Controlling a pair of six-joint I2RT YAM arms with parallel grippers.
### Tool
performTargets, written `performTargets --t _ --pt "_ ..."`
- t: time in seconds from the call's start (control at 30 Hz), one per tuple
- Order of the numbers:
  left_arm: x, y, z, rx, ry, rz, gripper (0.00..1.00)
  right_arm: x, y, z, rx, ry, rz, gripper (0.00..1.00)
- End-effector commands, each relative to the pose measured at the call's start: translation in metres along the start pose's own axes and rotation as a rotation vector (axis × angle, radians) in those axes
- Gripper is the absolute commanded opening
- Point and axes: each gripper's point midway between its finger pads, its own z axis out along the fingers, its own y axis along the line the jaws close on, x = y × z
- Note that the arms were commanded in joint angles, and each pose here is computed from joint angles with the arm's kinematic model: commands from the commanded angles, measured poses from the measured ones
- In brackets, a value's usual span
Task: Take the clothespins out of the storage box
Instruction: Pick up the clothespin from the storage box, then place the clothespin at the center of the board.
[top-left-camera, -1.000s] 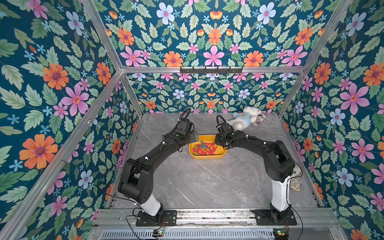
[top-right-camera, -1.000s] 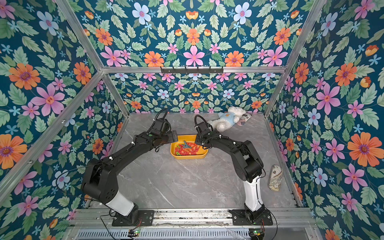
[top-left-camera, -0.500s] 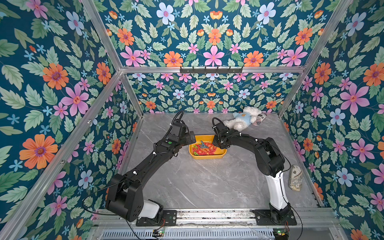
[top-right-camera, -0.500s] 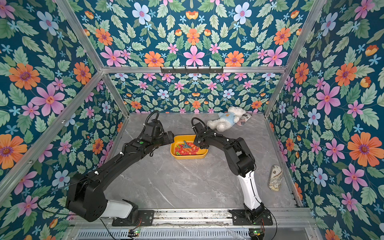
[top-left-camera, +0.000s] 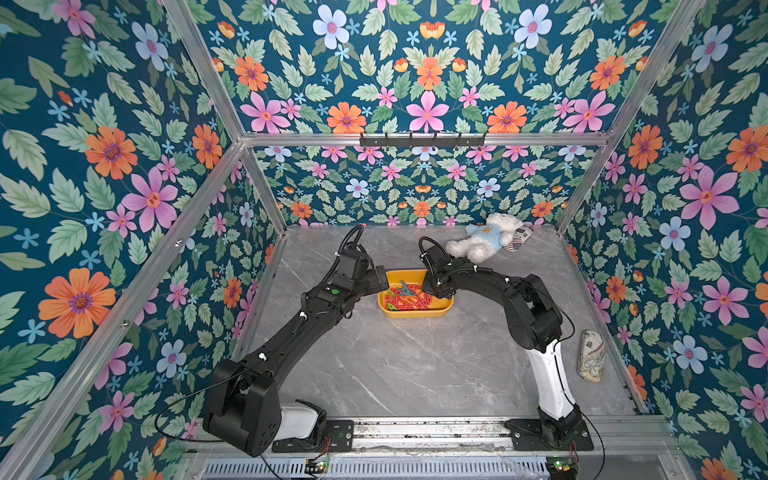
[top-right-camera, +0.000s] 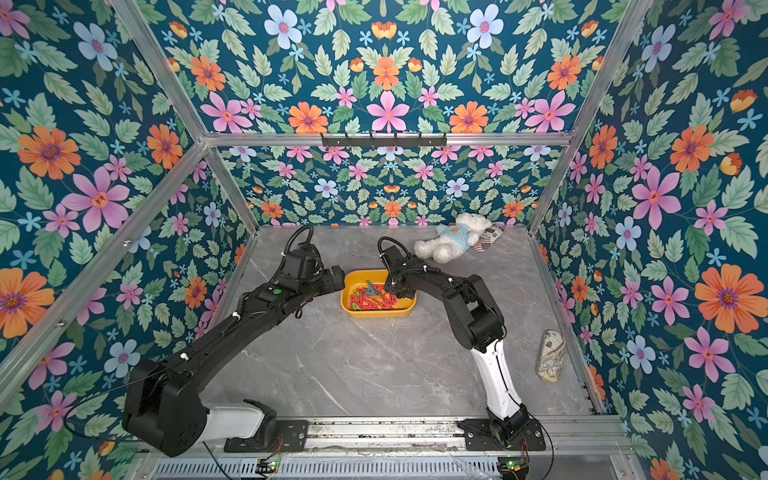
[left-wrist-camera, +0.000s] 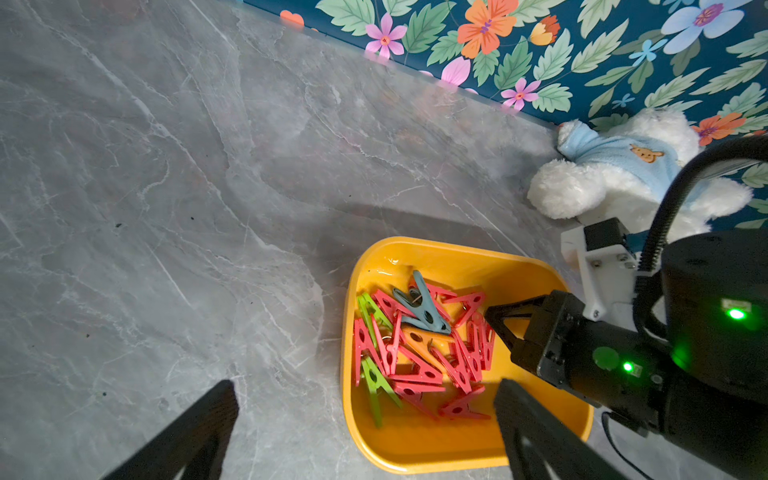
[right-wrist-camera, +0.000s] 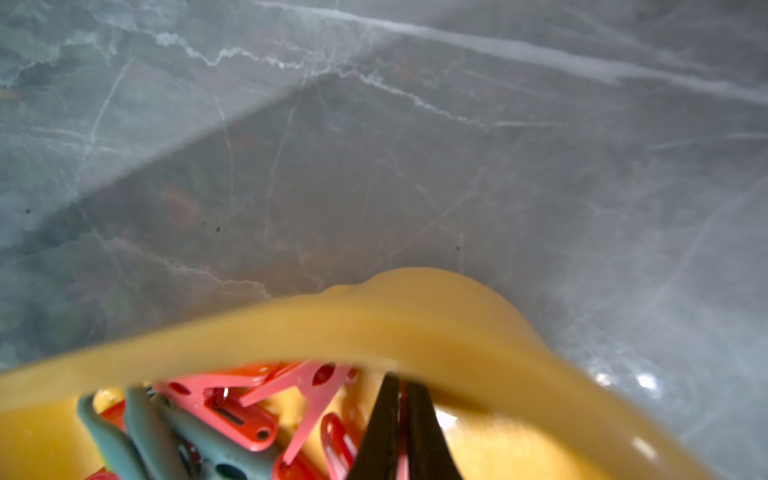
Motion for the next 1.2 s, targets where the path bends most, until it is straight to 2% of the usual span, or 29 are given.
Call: performTargets --t 0.0,0.07,0.3,0.57,0.83,1.17 --pt "-0.004 0.001 -0.003 0.0 -0.022 -0.021 1.0 0.0 -0.01 -0.006 0.057 0.0 0.008 0.03" --pt "-0.003 0.002 -0.004 0.001 -0.022 -0.031 1.0 -0.004 -0.008 -0.011 0.057 -0.011 -0.001 0.0" --pt "0.004 -0.003 -0.005 0.039 0.0 -0.064 1.0 -0.02 0.001 -0.04 0.026 -0.06 -0.013 0.0" --pt "0.01 -0.005 -0.005 0.06 0.02 -0.066 1.0 -0.013 0.001 -0.077 -0.012 -0.085 -0.008 0.0" --pt "0.014 -0.005 -0.005 0.073 0.03 -0.075 1.0 0.026 -0.014 -0.101 -0.023 -0.062 -0.012 0.0" --pt "0.017 -0.003 -0.009 0.063 0.039 -0.072 1.0 0.08 -0.049 -0.1 -0.01 -0.029 0.018 0.01"
